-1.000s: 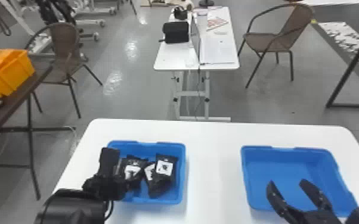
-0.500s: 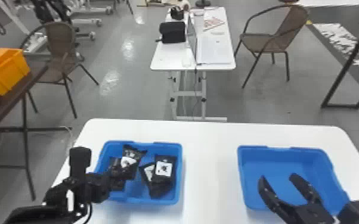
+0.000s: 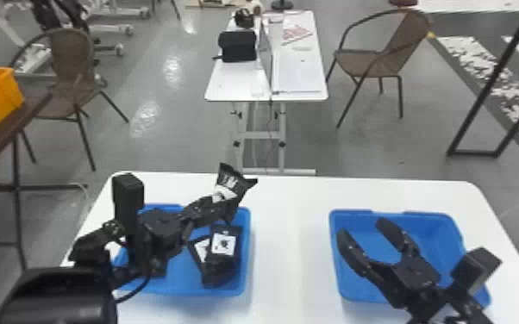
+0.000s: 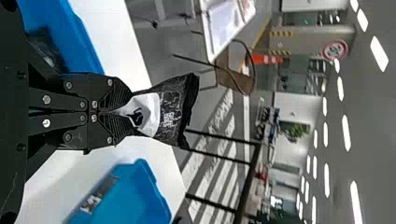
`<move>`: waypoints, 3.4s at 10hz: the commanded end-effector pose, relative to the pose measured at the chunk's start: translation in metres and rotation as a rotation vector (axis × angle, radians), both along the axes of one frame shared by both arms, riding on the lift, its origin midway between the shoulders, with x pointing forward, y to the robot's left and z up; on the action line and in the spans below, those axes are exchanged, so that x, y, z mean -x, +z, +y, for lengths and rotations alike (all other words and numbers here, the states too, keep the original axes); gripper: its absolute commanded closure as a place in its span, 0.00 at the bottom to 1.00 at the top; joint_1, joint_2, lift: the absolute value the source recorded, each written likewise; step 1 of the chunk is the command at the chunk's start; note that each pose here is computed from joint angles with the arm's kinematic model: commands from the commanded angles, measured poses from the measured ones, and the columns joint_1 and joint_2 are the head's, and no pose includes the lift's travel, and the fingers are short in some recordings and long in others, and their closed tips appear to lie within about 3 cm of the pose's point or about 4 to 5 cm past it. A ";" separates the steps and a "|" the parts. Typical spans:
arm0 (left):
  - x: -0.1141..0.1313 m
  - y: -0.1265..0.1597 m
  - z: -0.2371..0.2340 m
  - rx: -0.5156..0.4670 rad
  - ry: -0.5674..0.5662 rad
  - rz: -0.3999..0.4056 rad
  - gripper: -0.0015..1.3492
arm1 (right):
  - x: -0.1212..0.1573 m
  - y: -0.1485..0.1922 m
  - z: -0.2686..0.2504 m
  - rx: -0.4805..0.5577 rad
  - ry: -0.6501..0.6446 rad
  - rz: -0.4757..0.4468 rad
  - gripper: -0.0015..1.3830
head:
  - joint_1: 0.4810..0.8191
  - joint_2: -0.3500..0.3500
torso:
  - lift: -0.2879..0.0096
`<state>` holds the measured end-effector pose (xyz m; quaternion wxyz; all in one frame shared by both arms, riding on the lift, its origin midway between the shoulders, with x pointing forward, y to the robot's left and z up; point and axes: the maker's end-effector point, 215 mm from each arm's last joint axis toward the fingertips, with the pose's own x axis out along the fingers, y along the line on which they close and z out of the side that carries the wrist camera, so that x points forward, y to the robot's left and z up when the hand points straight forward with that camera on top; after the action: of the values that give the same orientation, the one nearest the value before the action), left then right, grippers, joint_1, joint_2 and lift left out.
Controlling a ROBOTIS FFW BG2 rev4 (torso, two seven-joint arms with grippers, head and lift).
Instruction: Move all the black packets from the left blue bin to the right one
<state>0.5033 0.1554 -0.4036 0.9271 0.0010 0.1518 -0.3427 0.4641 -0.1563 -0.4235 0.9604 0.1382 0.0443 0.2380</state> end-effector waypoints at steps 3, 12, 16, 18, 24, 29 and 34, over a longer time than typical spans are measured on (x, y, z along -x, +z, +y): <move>-0.022 0.017 -0.062 0.158 -0.193 -0.081 0.90 | -0.028 0.027 0.027 -0.024 0.084 -0.052 0.10 | 0.63 0.47 | 0.97; -0.021 0.005 -0.162 0.287 -0.431 -0.002 0.90 | -0.069 0.055 0.107 -0.115 0.264 -0.069 0.11 | 0.63 0.42 | 0.97; -0.017 0.002 -0.163 0.307 -0.426 0.009 0.90 | -0.070 0.041 0.100 -0.153 0.226 -0.030 0.79 | 0.63 0.41 | 0.97; -0.016 -0.002 -0.159 0.310 -0.416 0.016 0.89 | -0.073 0.043 0.095 -0.151 0.200 -0.038 0.91 | 0.63 0.40 | 0.97; -0.013 -0.040 -0.063 0.360 -0.060 0.062 0.10 | -0.089 -0.008 -0.024 -0.140 -0.033 0.037 0.89 | 0.63 0.39 | 0.97; -0.012 -0.043 0.026 0.346 0.148 0.031 0.10 | -0.090 -0.112 -0.105 0.000 -0.126 0.241 0.50 | 0.63 0.39 | 0.97; 0.010 -0.125 0.025 0.267 0.239 0.325 0.12 | -0.093 0.009 -0.162 -0.138 -0.351 -0.046 0.20 | 0.63 0.32 | 0.97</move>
<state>0.4984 0.1836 -0.5175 0.9231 -0.1901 0.2282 -0.2442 0.5615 -0.3148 -0.4264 0.9776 0.1967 -0.0042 0.0745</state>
